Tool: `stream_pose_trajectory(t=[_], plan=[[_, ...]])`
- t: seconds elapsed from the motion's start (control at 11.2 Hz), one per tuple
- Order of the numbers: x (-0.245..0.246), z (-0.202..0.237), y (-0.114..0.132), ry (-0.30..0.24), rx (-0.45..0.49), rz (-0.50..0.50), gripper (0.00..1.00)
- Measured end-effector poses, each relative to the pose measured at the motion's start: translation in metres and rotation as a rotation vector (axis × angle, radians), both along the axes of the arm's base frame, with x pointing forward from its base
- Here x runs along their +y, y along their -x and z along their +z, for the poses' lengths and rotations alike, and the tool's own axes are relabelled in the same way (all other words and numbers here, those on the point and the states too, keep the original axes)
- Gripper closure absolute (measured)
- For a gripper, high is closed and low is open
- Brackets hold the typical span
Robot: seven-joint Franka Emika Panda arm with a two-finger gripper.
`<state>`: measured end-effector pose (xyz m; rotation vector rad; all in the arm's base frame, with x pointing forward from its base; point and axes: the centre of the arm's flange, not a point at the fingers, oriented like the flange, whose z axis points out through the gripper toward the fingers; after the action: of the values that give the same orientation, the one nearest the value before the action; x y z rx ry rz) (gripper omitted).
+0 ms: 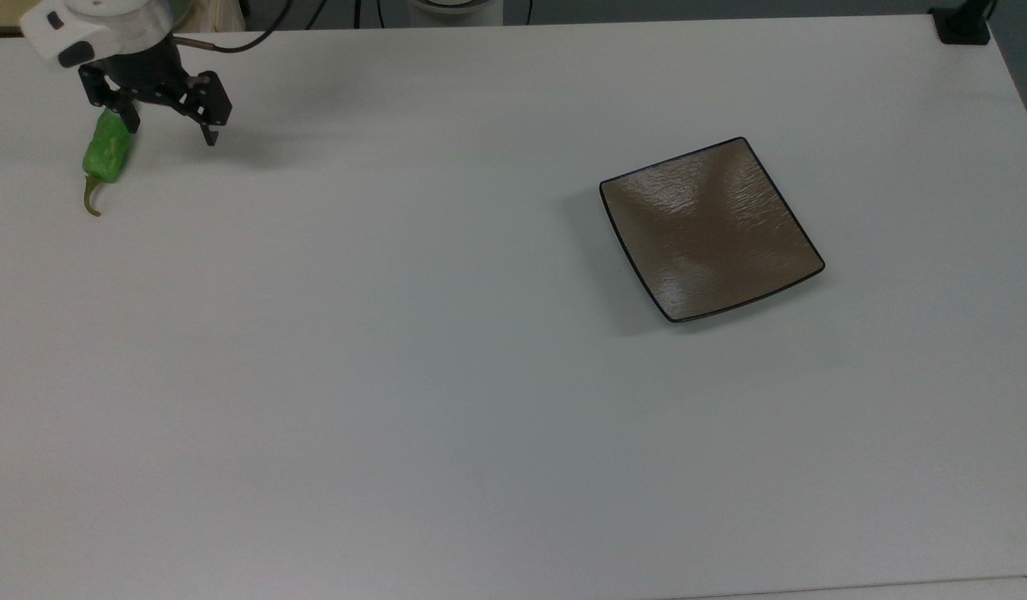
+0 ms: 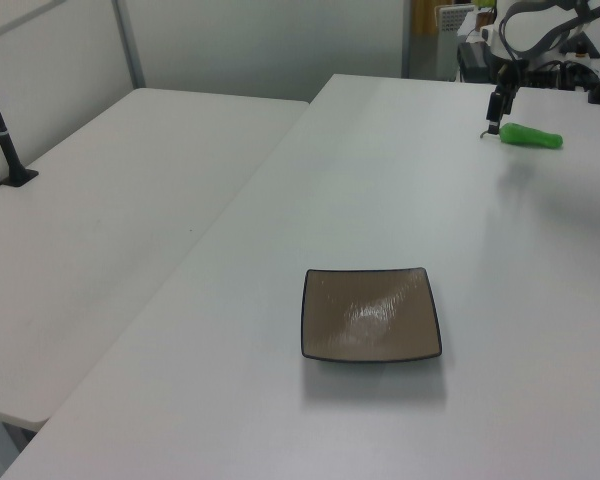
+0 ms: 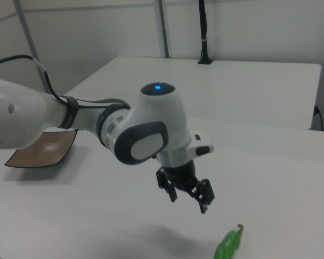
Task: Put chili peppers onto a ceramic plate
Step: 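Move the open gripper over the green chili pepper and lower it, then close the gripper on the green chili pepper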
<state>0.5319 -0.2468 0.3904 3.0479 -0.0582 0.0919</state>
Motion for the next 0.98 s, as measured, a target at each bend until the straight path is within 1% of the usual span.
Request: stream_pose_trajectory(t=[0.18, 0.36, 0.54, 0.8, 0.98], plan=[[-0.021, -0.017, 0.004, 0.005, -0.007, -0.021, 0.00], [-0.030, -0.035, 0.003, 0.019, 0.001, -0.032, 0.00], [-0.041, -0.039, 0.007, 0.025, 0.001, -0.039, 0.00], [-0.079, -0.034, 0.029, 0.043, 0.010, -0.023, 0.00], [-0.095, -0.033, 0.040, 0.050, 0.015, -0.017, 0.00]])
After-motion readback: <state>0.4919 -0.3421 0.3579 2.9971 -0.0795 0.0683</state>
